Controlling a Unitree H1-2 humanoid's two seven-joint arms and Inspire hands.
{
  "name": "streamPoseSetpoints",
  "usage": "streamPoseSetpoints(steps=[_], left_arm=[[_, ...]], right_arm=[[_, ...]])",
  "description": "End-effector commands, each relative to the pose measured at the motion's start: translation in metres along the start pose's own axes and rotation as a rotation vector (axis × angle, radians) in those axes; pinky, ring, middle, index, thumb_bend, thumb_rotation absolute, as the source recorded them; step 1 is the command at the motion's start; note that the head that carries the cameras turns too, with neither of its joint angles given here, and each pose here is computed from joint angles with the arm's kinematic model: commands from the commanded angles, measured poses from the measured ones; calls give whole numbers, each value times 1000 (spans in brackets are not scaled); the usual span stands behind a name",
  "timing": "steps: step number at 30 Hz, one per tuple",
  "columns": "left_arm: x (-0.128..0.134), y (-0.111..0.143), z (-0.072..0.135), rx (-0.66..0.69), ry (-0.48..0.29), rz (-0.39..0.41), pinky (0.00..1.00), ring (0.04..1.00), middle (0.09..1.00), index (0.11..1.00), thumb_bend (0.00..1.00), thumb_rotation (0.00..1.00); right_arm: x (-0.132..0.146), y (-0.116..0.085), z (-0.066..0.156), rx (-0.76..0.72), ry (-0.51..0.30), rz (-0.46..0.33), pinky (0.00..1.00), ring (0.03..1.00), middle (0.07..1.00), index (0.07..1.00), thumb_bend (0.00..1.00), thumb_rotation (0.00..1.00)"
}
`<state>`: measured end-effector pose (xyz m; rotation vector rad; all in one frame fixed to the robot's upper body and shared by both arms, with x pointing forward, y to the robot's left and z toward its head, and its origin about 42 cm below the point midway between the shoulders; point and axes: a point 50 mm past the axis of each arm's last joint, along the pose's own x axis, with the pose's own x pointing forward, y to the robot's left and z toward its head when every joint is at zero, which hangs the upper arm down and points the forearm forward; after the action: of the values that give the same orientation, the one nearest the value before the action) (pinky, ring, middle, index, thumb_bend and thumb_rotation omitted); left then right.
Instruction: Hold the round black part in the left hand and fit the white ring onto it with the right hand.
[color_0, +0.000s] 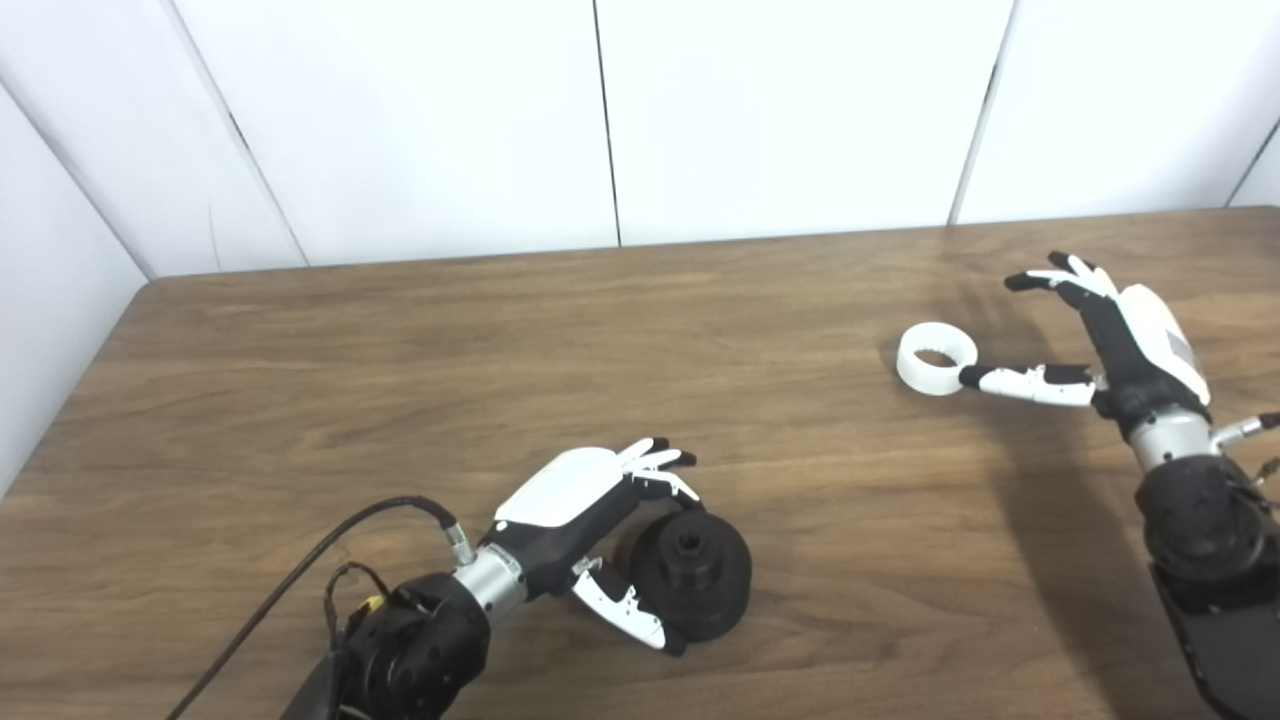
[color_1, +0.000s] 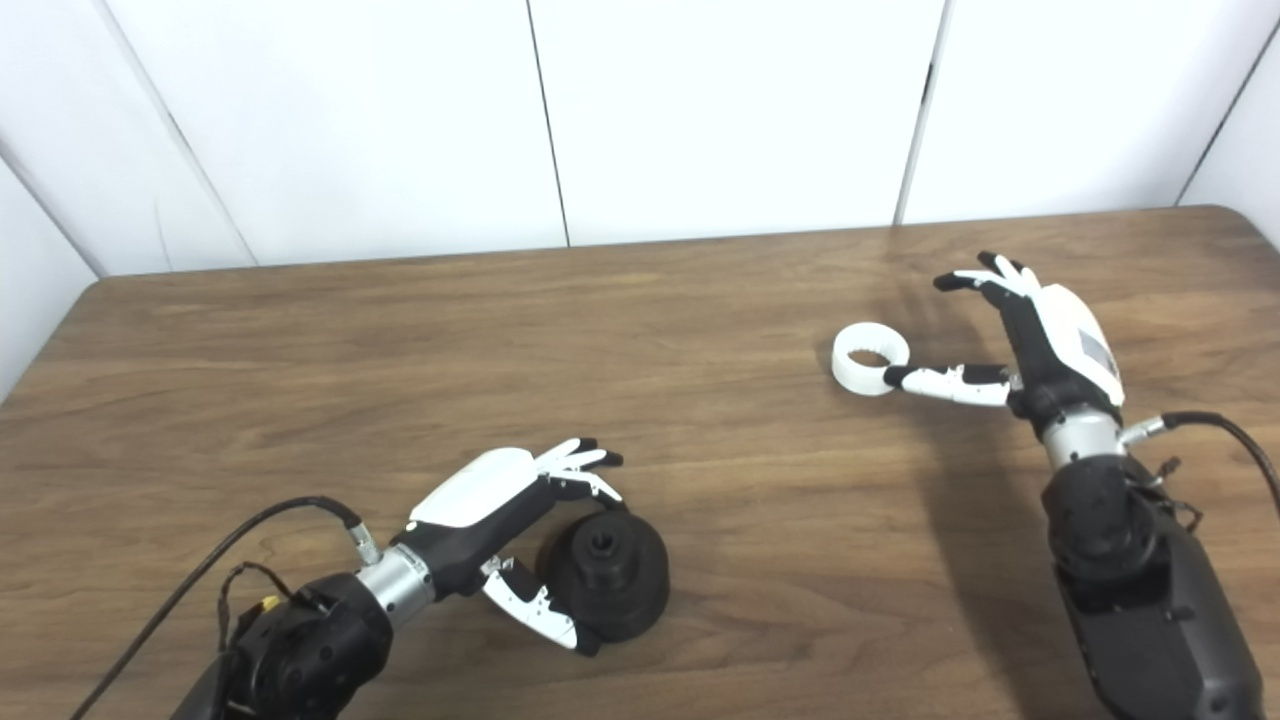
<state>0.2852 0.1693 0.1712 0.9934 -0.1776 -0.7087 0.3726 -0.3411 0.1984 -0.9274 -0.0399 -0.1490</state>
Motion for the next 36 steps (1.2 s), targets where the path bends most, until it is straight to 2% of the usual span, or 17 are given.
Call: streamPoseSetpoints(steps=[1, 7, 18, 29, 36], left_arm=[[0, 9, 3, 34, -22, 26, 897, 1000, 945, 650, 929, 289], [1, 8, 2, 35, -28, 27, 892, 1000, 946, 652, 924, 282], [2, 8, 3, 27, -29, 33, 905, 1000, 945, 650, 933, 283], [2, 8, 2, 25, -28, 40, 900, 1000, 944, 646, 944, 294], [2, 10, 3, 24, -25, 37, 896, 1000, 947, 647, 943, 290]], right_arm=[[18, -13, 12, -38, -46, -33, 918, 1000, 968, 759, 896, 360], [33, -6, 7, -74, -31, 16, 958, 1000, 979, 753, 936, 348], [46, 4, 10, -110, -26, 77, 961, 1000, 970, 748, 982, 354], [52, 11, 17, -135, -27, 118, 961, 1000, 964, 748, 971, 355], [56, 17, 19, -137, -29, 131, 957, 1000, 958, 715, 963, 354]])
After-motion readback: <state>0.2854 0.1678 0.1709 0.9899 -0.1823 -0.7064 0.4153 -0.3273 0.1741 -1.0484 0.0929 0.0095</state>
